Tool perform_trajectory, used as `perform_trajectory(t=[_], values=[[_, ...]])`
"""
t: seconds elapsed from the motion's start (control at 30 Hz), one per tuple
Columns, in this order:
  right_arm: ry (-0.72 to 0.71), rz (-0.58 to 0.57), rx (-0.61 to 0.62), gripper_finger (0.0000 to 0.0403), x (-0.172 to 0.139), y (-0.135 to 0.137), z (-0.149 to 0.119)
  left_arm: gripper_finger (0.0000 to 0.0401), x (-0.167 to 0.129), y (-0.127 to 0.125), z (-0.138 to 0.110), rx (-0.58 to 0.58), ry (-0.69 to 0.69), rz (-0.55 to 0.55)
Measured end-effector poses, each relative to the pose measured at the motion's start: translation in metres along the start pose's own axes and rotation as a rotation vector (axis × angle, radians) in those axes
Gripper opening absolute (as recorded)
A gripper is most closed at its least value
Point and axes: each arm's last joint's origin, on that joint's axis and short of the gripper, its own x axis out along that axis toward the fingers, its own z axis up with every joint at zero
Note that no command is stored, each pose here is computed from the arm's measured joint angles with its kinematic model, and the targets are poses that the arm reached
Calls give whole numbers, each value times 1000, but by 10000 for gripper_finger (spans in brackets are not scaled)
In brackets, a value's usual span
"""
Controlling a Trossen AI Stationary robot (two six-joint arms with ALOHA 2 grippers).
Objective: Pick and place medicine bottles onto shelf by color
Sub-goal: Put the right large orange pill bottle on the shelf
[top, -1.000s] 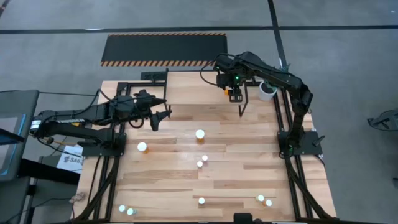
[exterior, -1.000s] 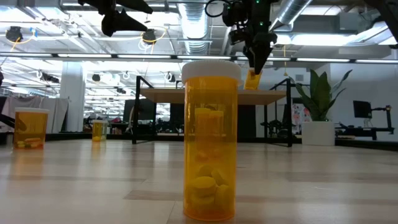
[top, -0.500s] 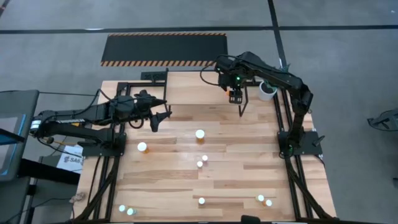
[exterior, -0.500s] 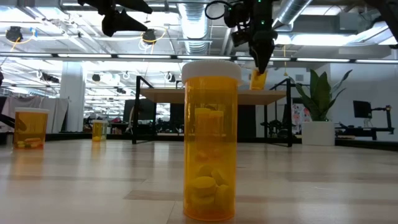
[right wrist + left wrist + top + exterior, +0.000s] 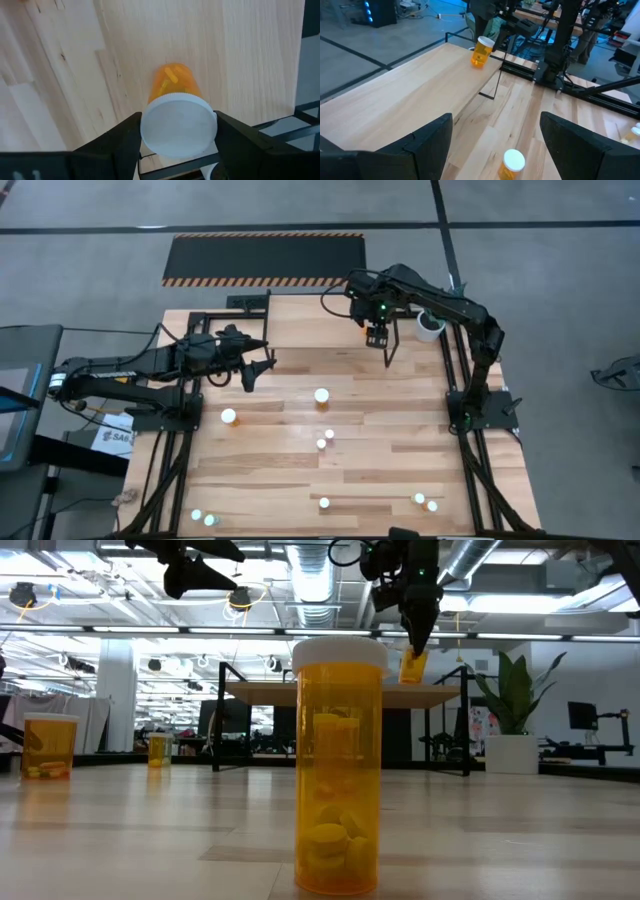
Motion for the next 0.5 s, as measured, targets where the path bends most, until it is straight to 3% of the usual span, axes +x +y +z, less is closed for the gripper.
perform_trajectory(t=[0.27,0.5], values=[[-11,23,21,265,0,0,1,288,0,0,0,-1,0,-5],[-22,19,24,327,0,0,2,288,0,0,0,-2,0,-5]])
